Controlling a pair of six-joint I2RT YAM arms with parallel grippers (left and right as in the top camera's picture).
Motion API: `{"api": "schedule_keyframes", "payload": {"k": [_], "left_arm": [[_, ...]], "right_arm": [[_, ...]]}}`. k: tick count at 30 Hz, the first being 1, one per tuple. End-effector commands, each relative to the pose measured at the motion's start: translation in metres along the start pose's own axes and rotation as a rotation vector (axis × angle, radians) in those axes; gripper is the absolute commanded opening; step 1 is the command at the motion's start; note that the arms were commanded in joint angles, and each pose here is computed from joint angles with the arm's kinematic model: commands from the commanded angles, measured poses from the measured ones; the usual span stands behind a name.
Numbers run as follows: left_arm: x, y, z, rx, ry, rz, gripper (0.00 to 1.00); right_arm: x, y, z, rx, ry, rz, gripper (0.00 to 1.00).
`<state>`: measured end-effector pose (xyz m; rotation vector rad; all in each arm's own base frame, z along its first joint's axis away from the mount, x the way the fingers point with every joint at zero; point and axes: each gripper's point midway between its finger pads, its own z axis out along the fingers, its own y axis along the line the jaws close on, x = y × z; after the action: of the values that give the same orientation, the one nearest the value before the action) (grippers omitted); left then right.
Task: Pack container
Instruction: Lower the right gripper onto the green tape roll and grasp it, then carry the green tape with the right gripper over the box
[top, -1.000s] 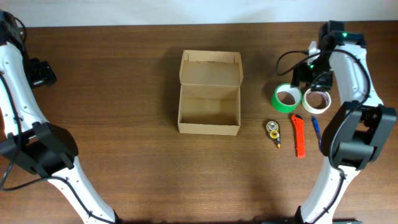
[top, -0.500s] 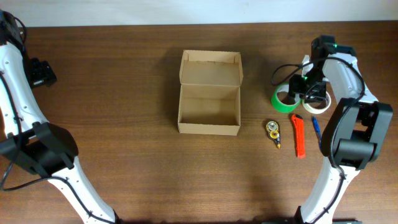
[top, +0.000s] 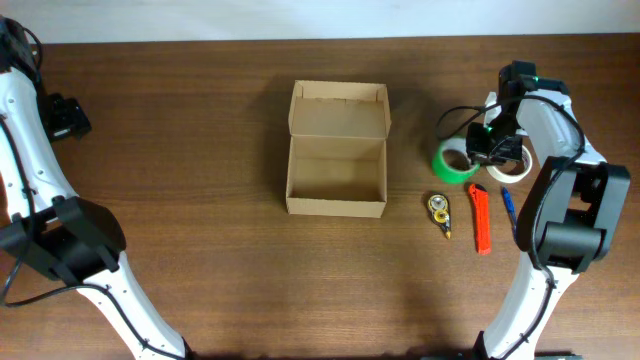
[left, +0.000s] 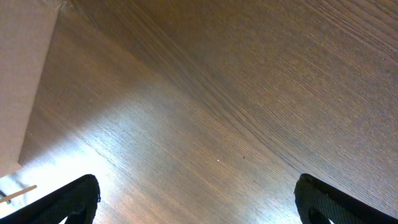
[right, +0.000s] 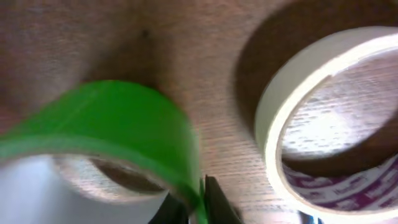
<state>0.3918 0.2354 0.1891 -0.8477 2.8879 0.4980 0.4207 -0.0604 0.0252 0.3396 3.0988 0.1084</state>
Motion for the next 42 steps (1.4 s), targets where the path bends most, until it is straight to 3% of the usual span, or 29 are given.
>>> {"api": "schedule_keyframes", "payload": {"k": [1,8,15,21,24,31,37,42], "left_arm": [[0.001,0.004,-0.004,-0.006,-0.008,0.007,1.00],[0.001,0.004,-0.004,-0.006,-0.008,0.007,1.00],[0.001,0.004,-0.004,-0.006,-0.008,0.007,1.00],[0.001,0.004,-0.004,-0.006,-0.008,0.007,1.00],[0.001,0.004,-0.004,-0.006,-0.008,0.007,1.00],[0.001,0.004,-0.004,-0.006,-0.008,0.007,1.00],[0.001,0.004,-0.004,-0.006,-0.008,0.007,1.00],[0.001,0.004,-0.004,-0.006,-0.008,0.007,1.00]], "right_arm": [[0.001,-0.001,0.004,-0.001,0.009,0.016,0.04],[-0.018,0.014,-0.030,-0.068,-0.073,0.018,0.04],[-0.047,0.025,-0.147,-0.092,-0.298,0.029,0.04],[-0.027,0.055,-0.242,-0.125,-0.397,0.002,0.04],[-0.010,0.084,-0.267,-0.143,-0.416,-0.064,0.04],[0.039,0.175,-0.266,-0.122,-0.369,-0.305,0.04],[0.065,0.245,-0.260,-0.043,-0.434,-0.474,0.04],[0.075,0.277,-0.230,-0.034,-0.374,-0.548,0.04]]}}
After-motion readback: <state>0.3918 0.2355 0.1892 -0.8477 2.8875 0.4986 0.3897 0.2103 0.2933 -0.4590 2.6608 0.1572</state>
